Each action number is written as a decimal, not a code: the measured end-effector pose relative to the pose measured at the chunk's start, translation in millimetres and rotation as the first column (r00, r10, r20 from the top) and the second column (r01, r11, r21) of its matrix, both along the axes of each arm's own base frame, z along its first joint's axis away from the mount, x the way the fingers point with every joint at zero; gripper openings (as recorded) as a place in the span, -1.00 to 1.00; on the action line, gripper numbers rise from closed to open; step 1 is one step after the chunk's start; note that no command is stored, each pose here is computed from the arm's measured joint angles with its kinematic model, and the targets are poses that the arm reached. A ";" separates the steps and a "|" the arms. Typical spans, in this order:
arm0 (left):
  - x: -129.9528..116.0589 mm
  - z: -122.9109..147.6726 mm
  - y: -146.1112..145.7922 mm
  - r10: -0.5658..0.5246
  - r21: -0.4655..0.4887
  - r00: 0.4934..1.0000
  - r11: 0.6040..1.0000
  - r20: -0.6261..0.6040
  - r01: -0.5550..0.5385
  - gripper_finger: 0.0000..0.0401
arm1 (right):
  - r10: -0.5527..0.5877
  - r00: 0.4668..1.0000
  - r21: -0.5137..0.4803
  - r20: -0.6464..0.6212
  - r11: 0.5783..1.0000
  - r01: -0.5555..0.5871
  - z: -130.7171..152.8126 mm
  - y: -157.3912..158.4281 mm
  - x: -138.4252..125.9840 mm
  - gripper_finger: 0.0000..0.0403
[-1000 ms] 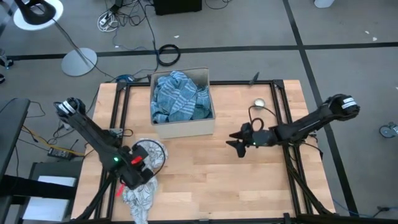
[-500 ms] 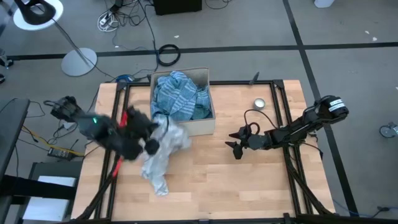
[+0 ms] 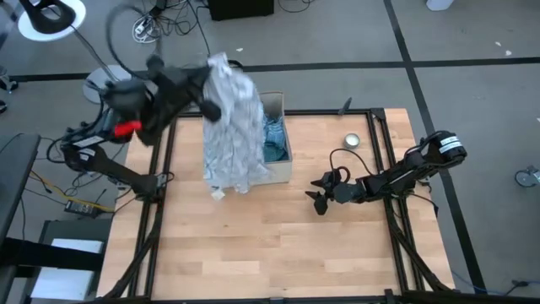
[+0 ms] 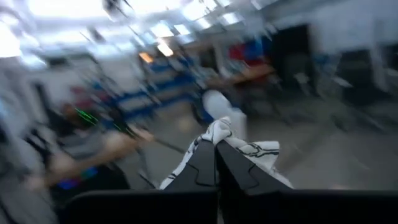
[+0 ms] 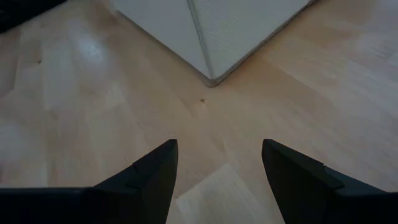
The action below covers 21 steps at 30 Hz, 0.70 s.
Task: Sort clothes
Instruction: Put the white polo shirt into the white laundry organizer
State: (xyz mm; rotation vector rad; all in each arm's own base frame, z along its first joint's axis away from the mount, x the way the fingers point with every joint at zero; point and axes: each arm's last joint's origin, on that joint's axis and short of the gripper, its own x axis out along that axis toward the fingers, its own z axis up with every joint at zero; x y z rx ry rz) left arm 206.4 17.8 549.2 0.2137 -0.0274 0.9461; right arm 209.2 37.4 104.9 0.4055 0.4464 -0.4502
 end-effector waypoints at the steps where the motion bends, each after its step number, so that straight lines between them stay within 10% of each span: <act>1: 1.0 5.8 4.8 0.032 0.040 0.999 0.999 0.021 -0.033 -1.00 | 0.000 1.000 0.000 0.000 1.000 0.000 0.0 0.0 0.0 0.17; 11: 16.1 38.6 40.4 -0.007 0.410 0.951 0.904 0.309 -0.126 -1.00 | 0.008 1.000 -0.013 -0.003 1.000 -0.008 0.0 -0.1 0.0 0.17; 21: 72.6 -9.4 57.5 -0.045 0.170 0.997 0.984 -0.058 0.054 -1.00 | 0.009 1.000 -0.038 -0.015 0.999 -0.010 -0.3 -0.4 -0.4 0.17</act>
